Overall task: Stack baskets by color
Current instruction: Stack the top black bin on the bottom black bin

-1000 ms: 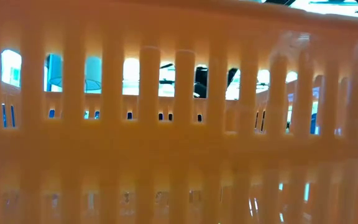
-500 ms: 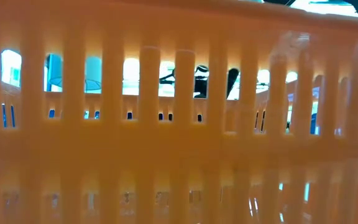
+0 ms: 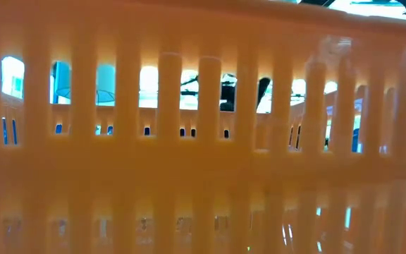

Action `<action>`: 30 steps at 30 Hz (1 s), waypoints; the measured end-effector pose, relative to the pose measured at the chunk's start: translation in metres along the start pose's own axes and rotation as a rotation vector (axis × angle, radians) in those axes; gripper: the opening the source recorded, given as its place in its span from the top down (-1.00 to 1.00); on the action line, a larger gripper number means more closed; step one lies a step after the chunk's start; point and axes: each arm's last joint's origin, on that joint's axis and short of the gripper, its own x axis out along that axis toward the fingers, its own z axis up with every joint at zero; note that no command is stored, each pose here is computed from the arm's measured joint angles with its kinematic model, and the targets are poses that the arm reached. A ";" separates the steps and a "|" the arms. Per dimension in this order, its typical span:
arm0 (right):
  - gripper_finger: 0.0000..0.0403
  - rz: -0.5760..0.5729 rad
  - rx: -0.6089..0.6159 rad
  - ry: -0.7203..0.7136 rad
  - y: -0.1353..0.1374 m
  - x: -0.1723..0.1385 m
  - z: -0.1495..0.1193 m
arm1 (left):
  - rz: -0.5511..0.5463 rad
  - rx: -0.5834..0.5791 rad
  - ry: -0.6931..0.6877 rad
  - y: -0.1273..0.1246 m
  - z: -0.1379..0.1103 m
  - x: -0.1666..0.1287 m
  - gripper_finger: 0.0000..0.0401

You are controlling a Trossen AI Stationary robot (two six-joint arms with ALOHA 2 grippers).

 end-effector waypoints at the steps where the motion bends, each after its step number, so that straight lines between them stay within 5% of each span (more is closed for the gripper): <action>1: 0.99 -0.002 0.008 -0.011 -0.001 -0.004 0.001 | 0.000 -0.005 0.000 0.000 0.000 0.000 0.35; 13: 1.00 0.008 -0.012 -0.120 0.002 -0.064 0.012 | -0.028 -0.010 0.007 -0.001 0.000 0.000 0.35; 30: 1.00 0.251 -0.194 -0.221 0.069 -0.108 0.010 | -0.029 -0.012 0.005 -0.001 0.000 0.000 0.35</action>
